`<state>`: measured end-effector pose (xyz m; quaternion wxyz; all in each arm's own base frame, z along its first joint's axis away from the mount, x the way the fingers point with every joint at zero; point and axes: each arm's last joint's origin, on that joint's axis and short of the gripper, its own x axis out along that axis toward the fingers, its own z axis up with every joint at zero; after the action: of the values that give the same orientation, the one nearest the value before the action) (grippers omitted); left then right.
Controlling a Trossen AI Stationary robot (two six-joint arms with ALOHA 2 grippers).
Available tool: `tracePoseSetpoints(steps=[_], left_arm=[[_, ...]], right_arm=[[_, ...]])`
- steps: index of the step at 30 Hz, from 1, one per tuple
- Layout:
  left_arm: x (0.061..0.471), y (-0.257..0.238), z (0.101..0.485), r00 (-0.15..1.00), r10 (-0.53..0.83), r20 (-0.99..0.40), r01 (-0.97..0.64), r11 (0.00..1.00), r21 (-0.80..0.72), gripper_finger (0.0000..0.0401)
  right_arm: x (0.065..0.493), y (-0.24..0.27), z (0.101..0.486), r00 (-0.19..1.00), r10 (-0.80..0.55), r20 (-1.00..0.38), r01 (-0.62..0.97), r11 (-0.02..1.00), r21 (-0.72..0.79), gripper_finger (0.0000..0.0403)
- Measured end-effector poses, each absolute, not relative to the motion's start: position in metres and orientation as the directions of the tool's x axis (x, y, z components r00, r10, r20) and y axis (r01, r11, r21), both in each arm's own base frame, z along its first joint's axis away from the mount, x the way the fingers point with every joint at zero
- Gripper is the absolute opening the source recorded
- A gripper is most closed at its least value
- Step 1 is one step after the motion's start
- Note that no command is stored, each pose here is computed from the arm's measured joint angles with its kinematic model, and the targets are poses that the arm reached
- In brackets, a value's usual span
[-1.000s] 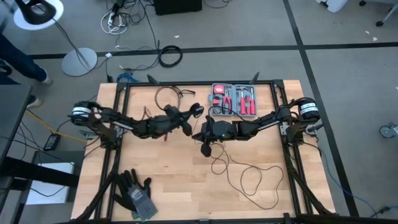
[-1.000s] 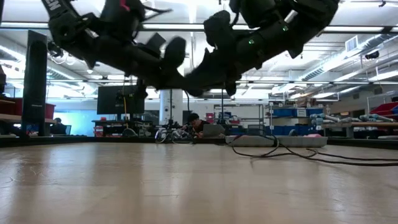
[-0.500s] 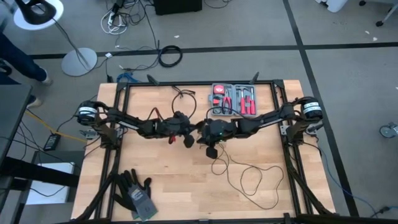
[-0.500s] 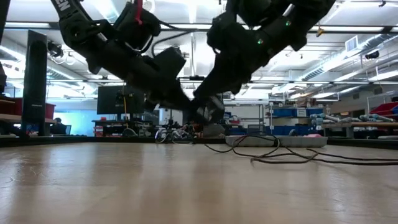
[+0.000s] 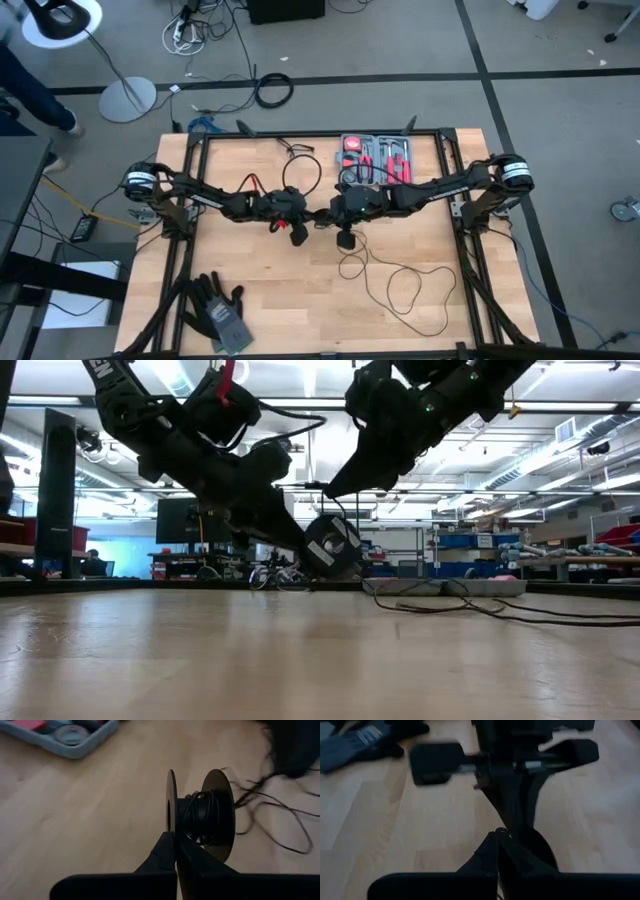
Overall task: Coil cords
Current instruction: Coil the black wire onto the spool
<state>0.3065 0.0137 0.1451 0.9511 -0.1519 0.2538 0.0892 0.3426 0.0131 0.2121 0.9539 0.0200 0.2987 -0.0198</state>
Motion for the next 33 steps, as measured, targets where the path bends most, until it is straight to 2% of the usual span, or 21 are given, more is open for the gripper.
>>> tracePoseSetpoints(steps=[8, 19, 24, 27, 33], left_arm=[[0.313, 0.016, 0.158, 0.926, -0.017, -0.377, -0.124, 0.929, -0.348, 0.0001], [0.312, 0.026, 0.157, 0.921, 0.005, -0.389, -0.172, 0.901, -0.397, 0.0001], [0.310, 0.027, 0.154, 0.913, 0.024, -0.408, -0.201, 0.896, -0.397, 0.0001], [0.304, 0.027, 0.152, 0.916, 0.047, -0.398, -0.216, 0.895, -0.391, 0.0001], [0.278, 0.025, 0.151, 0.977, 0.072, -0.202, -0.154, 0.890, -0.430, 0.0001]], right_arm=[[0.343, 0.015, 0.213, 0.826, 0.017, -0.563, 0.016, 0.998, 0.054, 0.0000], [0.343, 0.014, 0.212, 0.818, 0.004, -0.575, 0.034, 0.998, 0.055, 0.0000], [0.333, 0.019, 0.202, 0.733, -0.133, -0.667, 0.158, 0.987, -0.024, 0.0000], [0.326, 0.027, 0.201, 0.720, -0.187, -0.669, 0.192, 0.979, -0.066, 0.0000], [0.305, 0.033, 0.184, 0.742, -0.261, -0.617, 0.284, 0.957, -0.063, 0.0000]])
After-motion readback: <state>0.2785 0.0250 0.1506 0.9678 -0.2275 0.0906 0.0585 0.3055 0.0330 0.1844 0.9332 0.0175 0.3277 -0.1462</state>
